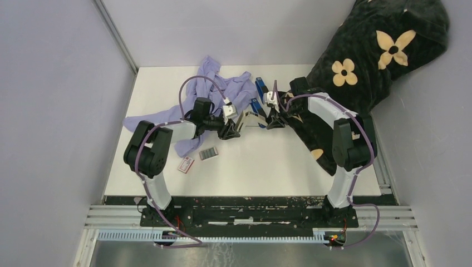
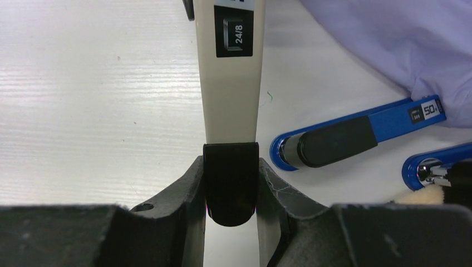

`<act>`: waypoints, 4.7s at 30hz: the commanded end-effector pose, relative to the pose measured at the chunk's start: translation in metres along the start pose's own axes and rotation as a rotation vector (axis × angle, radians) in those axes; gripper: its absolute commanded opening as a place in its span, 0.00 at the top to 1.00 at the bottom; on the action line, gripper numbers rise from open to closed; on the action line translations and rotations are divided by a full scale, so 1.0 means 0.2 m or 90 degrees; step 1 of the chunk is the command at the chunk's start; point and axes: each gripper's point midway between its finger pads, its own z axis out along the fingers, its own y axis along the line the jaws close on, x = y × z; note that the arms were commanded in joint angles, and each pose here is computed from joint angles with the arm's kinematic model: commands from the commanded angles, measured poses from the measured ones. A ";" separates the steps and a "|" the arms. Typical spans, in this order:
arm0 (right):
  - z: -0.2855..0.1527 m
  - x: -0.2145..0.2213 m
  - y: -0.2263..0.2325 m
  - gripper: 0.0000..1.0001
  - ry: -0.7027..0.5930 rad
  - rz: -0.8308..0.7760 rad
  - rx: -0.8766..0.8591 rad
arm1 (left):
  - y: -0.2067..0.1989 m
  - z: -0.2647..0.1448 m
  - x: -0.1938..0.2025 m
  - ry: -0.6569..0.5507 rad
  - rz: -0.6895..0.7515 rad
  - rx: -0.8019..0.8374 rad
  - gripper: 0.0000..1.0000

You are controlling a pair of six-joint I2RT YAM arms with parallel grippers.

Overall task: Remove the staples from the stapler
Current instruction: Unload the staple at the center of the board, then place the stapler at the center of the board.

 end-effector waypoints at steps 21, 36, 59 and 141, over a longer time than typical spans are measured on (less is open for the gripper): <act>-0.18 0.02 0.04 0.99 0.034 -0.009 0.035 | 0.12 -0.22 -0.15 0.122 0.059 -0.098 0.97; -0.20 -0.26 0.27 0.99 -0.058 0.055 -0.008 | -0.14 -0.16 -0.32 0.047 0.010 -0.056 0.97; -0.34 -0.75 0.46 0.99 -0.192 0.169 -0.039 | -0.53 -0.11 -0.77 -0.205 -0.066 0.012 0.97; -0.64 0.23 0.37 0.99 0.179 0.381 0.315 | -0.40 -0.57 -0.69 -0.276 -0.206 -0.370 0.01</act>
